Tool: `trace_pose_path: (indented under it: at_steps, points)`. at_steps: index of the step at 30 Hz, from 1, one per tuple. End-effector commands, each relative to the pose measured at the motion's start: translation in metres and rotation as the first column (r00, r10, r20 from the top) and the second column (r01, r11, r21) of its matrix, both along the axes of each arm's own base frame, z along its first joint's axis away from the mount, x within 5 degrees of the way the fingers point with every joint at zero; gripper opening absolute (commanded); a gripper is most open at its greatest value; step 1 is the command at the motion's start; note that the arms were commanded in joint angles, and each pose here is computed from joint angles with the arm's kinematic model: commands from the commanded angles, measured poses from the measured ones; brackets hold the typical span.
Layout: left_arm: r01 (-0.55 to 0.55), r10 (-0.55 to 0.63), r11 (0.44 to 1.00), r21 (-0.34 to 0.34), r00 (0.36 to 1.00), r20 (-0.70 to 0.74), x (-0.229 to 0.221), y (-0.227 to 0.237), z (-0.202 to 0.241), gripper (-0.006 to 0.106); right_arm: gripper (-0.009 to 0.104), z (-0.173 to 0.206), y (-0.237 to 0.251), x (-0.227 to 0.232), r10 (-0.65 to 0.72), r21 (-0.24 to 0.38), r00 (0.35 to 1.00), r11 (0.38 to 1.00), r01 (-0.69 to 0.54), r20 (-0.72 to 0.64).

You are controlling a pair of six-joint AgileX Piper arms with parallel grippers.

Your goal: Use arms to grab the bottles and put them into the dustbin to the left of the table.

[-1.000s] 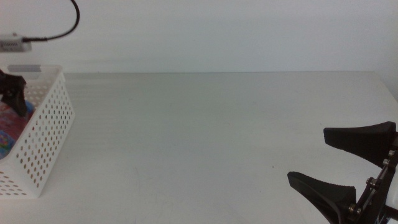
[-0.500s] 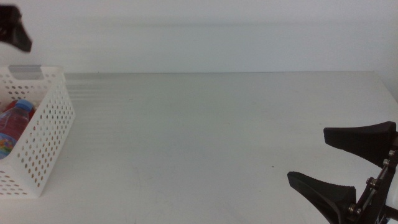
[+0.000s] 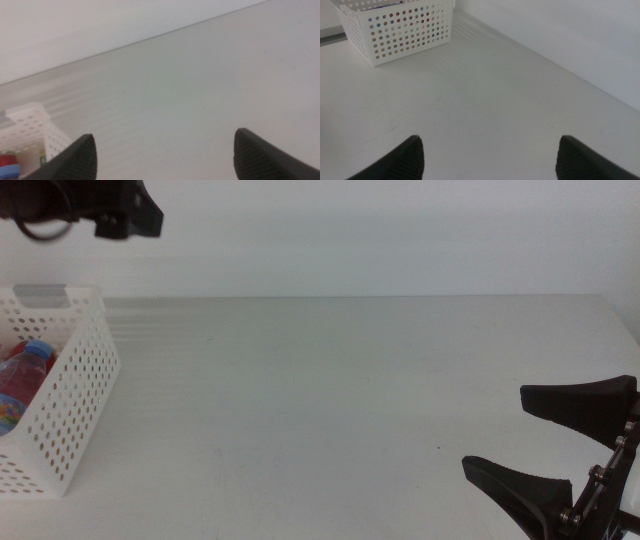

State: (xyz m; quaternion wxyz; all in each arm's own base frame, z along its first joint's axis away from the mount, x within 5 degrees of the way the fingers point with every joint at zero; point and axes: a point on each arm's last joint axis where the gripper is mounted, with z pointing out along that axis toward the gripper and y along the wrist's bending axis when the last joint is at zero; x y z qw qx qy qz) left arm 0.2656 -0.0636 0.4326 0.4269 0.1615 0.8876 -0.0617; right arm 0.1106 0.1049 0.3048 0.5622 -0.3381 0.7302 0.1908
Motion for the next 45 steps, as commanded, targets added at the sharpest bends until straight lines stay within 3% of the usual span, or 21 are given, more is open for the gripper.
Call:
trace_pose_path:
  at_steps: [1, 13, 23, 37, 41, 45]
  points:
    - [0.004, 0.009, 0.997, -0.075, 0.985, 0.171, -0.016, -0.003, 0.014, 0.09, 0.072, 0.016, 0.001, 0.001, -0.001, 0.059, 0.997, 0.998, -0.004, 0.082]
    - [-0.021, 0.068, 0.99, -0.138, 0.935, 0.347, -0.071, 0.013, -0.035, 0.09, 0.072, 0.016, 0.001, 0.001, -0.001, 0.059, 0.997, 0.998, -0.004, 0.082]
    - [-0.012, 0.074, 0.978, -0.209, 0.954, 0.291, -0.115, 0.019, -0.079, 0.09, 0.072, 0.016, 0.001, 0.001, -0.001, 0.059, 0.997, 0.998, -0.004, 0.082]
    - [-0.001, 0.063, 0.98, -0.2, 0.951, 0.304, -0.127, 0.021, -0.084, 0.09, 0.072, 0.019, -0.003, -0.002, -0.005, 0.072, 0.995, 0.997, -0.002, 0.097]
    - [-0.005, 0.068, 0.98, -0.199, 0.949, 0.307, -0.128, 0.022, -0.085, 0.09, 0.072, 0.02, -0.005, -0.003, 0.001, 0.034, 0.992, 0.999, -0.006, 0.128]
    - [-0.046, 0.103, 0.985, -0.168, 0.931, 0.351, -0.137, 0.032, -0.089, 0.09, 0.072, 0.022, -0.007, -0.005, -0.001, 0.044, 0.99, 0.999, -0.005, 0.142]
